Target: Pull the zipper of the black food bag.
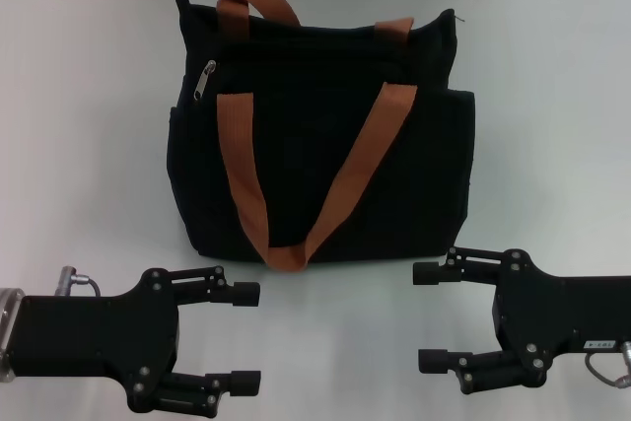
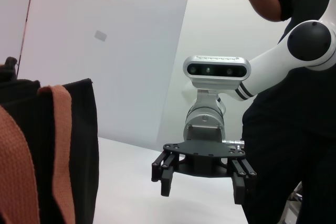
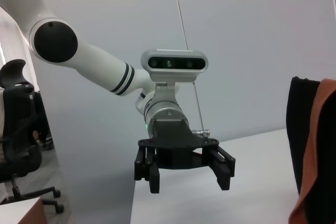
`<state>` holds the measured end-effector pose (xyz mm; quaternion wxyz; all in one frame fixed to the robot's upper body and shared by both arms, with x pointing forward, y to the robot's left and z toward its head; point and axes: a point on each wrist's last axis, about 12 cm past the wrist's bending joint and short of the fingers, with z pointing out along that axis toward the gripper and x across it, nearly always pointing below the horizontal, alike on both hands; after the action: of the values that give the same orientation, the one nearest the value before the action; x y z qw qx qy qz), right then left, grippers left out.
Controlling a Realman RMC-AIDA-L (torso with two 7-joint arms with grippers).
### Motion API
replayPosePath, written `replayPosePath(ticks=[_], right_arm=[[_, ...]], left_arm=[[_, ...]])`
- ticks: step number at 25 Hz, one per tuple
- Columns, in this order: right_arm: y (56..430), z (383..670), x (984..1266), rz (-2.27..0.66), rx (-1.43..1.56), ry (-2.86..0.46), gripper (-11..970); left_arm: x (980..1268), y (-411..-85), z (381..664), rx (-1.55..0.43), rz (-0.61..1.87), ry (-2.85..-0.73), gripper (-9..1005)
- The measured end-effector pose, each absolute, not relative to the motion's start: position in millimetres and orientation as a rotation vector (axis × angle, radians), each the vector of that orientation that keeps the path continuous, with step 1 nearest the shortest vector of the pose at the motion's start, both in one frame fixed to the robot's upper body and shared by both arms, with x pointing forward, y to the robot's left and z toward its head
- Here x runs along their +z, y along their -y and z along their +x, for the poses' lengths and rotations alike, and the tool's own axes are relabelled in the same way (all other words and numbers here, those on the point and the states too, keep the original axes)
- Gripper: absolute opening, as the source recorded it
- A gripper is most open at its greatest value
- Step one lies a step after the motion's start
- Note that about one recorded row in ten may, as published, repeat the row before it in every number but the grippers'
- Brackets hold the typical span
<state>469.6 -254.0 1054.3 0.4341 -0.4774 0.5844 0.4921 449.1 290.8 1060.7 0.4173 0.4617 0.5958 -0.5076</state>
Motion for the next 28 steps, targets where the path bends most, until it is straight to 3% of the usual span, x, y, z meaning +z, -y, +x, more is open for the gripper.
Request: replayPosePath(ticks=[18, 28], right_arm=[[252.0, 472.4, 1055.7, -1.205, 1.23, -1.453, 818], [250.0, 475.4, 1054.4, -1.197, 1.223, -1.477, 817]], left_arm=[[1059.6, -292.7, 446.3, -1.275, 1.151, -1.501, 791], [1079.9, -285.0, 456.4, -1.27, 1.109, -1.297, 779]])
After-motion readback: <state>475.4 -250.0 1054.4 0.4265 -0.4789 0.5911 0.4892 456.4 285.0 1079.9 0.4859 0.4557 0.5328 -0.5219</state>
